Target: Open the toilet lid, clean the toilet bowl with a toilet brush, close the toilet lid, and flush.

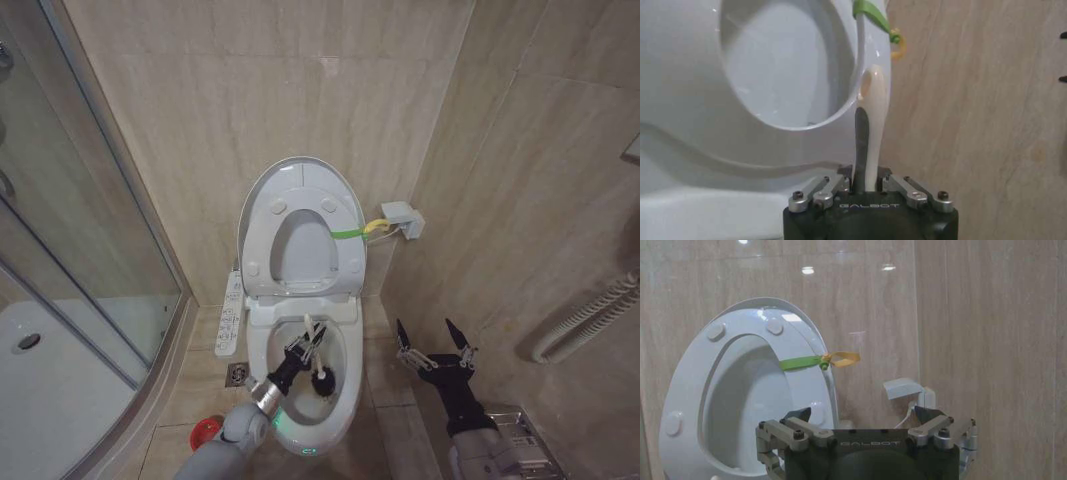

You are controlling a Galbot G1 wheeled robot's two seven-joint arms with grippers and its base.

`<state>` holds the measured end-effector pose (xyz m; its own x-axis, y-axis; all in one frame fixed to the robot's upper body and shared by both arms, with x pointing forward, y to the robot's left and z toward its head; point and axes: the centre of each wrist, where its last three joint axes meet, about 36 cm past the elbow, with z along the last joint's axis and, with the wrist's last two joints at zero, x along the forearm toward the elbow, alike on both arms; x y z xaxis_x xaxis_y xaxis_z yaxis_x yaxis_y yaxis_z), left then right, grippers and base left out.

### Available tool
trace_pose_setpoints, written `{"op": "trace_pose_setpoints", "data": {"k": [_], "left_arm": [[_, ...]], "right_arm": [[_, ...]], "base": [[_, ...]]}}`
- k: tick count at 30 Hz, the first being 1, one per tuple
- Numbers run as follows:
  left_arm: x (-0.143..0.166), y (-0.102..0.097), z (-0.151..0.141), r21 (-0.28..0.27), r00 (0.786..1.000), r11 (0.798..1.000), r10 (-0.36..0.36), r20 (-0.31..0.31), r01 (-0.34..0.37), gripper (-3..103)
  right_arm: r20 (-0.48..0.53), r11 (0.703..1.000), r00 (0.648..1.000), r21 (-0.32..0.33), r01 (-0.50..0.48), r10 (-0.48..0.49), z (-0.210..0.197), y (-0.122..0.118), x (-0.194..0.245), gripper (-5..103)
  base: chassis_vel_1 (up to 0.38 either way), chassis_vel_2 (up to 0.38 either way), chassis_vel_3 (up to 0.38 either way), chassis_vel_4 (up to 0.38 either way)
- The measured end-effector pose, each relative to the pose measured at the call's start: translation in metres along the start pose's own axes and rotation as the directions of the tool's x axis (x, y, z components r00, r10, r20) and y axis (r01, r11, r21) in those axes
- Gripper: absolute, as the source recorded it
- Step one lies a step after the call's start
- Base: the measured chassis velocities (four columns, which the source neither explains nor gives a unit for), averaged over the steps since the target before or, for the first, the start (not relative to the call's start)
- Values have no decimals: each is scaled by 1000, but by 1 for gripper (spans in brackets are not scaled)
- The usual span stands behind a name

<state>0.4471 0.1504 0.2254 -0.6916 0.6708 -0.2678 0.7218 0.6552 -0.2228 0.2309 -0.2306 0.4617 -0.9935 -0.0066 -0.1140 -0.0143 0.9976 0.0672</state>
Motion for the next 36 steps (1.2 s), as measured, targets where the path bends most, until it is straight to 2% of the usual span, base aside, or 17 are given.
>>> {"op": "trace_pose_setpoints", "data": {"k": [6,11,17,22,31,36], "left_arm": [[9,-13,17,34,1000,999,-8,-28,9,22],[22,-14,29,35,998,999,-15,-54,17,22],[11,0,17,11,999,999,-36,-26,36,22],[-8,0,10,39,998,997,-63,23,62,22],[8,-23,34,80,998,995,-64,-16,65,22],[8,-15,29,64,998,996,-67,-12,67,22]], "right_arm": [[0,1000,1000,0,0,0,0,0,0,100],[0,1000,1000,0,0,0,0,0,0,100],[0,1000,1000,0,0,0,0,0,0,100],[0,1000,1000,0,0,0,0,0,0,100],[0,1000,1000,0,0,0,0,0,0,100],[0,1000,1000,0,0,0,0,0,0,100]], "base": [[0,0,0,0],[0,0,0,0],[0,0,0,0],[0,0,0,0],[0,0,0,0],[0,0,0,0]]}}
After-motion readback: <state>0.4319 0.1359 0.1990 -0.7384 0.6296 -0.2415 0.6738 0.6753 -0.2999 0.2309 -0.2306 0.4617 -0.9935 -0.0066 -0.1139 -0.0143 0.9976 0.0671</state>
